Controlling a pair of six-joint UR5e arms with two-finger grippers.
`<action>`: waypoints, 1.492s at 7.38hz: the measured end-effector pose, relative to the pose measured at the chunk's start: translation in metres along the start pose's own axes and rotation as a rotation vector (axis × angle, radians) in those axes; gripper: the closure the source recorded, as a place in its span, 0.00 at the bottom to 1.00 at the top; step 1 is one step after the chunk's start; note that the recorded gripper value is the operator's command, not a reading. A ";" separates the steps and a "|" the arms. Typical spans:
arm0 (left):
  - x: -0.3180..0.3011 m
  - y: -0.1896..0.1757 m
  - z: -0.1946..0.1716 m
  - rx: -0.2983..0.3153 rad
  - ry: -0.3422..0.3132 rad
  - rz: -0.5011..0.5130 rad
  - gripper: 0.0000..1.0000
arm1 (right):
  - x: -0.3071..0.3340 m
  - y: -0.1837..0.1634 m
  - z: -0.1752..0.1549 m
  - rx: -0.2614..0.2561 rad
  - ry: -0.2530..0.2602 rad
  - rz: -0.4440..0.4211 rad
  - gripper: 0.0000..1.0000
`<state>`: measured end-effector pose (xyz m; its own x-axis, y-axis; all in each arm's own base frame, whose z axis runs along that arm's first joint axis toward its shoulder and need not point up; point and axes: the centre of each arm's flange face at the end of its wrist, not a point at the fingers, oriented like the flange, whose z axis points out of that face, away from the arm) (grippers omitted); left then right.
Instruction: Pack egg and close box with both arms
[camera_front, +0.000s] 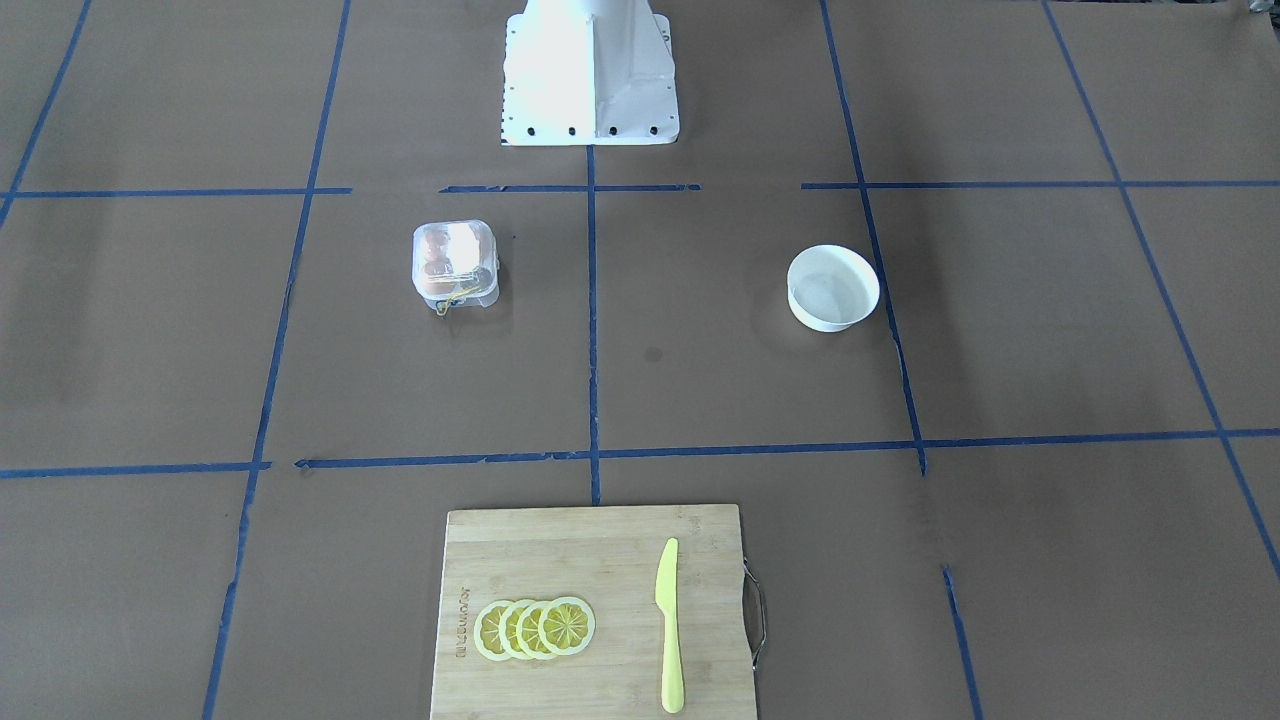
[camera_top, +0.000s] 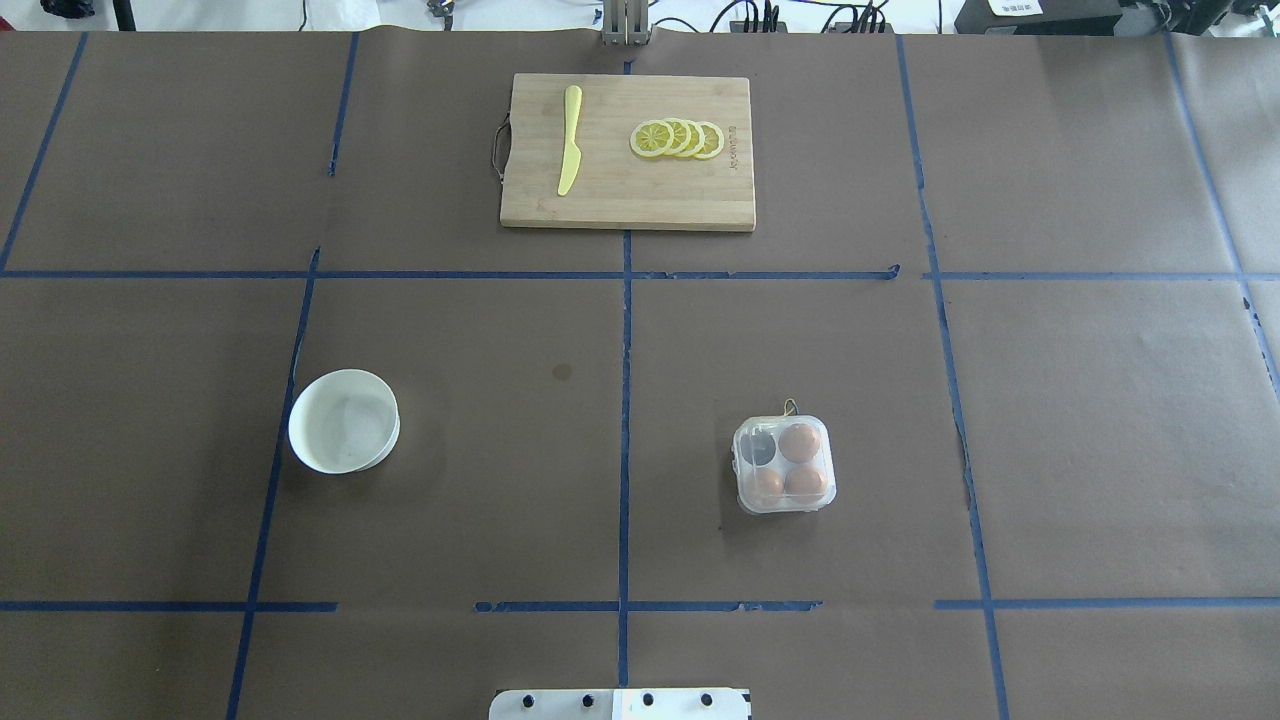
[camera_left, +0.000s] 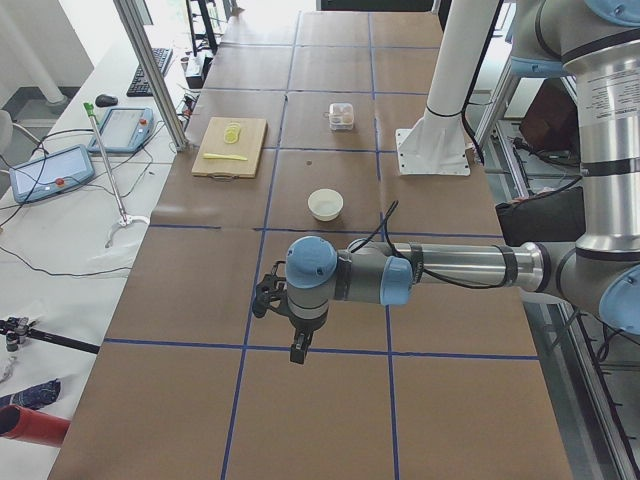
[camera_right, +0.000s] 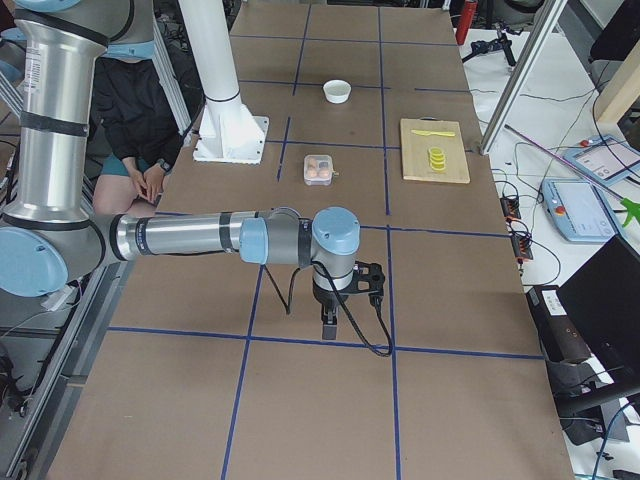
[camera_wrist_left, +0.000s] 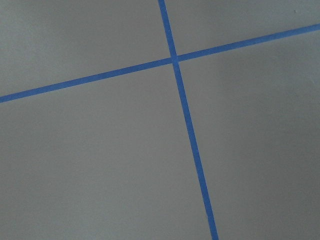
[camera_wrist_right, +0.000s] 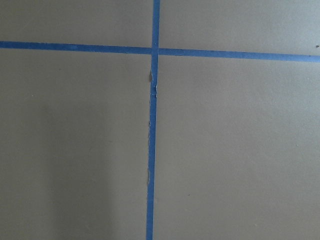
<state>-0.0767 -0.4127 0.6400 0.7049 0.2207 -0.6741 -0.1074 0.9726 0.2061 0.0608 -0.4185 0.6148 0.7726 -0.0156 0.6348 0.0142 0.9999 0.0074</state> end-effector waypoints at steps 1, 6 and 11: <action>0.000 0.000 0.000 0.000 0.001 -0.001 0.00 | -0.001 -0.001 -0.001 0.001 -0.001 -0.001 0.00; -0.001 0.002 0.001 -0.002 0.000 -0.003 0.00 | 0.003 0.000 0.005 -0.011 -0.002 0.000 0.00; -0.002 0.005 0.003 -0.007 0.001 -0.011 0.00 | 0.005 0.001 0.007 -0.015 -0.004 0.005 0.00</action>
<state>-0.0766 -0.4088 0.6447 0.7056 0.2099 -0.6768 -0.1047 0.9755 0.1934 0.0600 -0.4171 0.6236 0.7702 -0.0108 0.6377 0.0203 0.9998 -0.0076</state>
